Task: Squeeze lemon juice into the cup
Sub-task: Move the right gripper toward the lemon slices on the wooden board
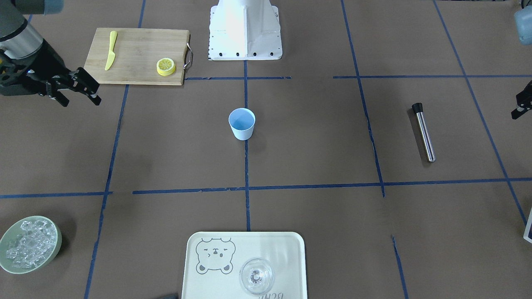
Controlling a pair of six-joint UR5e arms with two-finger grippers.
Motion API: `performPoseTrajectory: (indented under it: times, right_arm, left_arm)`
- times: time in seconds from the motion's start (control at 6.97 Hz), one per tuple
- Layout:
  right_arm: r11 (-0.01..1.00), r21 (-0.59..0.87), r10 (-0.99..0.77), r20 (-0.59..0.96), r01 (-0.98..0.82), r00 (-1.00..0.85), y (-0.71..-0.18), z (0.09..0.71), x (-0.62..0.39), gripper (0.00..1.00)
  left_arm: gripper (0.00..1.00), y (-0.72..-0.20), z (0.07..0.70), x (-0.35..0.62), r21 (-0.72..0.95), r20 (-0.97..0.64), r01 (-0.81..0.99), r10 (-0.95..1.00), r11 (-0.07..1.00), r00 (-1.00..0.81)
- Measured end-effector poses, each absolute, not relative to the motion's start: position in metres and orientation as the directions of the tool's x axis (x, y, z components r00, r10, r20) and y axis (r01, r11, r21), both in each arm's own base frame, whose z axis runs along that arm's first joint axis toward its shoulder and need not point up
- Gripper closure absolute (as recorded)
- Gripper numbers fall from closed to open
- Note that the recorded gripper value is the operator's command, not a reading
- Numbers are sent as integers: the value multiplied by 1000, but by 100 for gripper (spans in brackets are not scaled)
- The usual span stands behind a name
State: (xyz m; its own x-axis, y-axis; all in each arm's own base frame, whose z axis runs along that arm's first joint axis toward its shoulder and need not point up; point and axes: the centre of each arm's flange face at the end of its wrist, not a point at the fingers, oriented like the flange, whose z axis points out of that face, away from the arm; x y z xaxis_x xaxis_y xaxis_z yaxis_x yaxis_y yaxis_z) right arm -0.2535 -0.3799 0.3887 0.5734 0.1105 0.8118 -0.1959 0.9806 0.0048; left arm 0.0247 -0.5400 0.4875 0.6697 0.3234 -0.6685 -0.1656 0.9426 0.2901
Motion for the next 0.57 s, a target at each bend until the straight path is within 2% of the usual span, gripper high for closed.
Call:
performPoseTrajectory:
  times: [0.57]
  right_arm:
    - [978, 79, 56, 788, -192, 614, -266, 371, -374, 0]
  left_arm:
    - [0, -540, 488, 29, 286, -672, -160, 317, 945, 669]
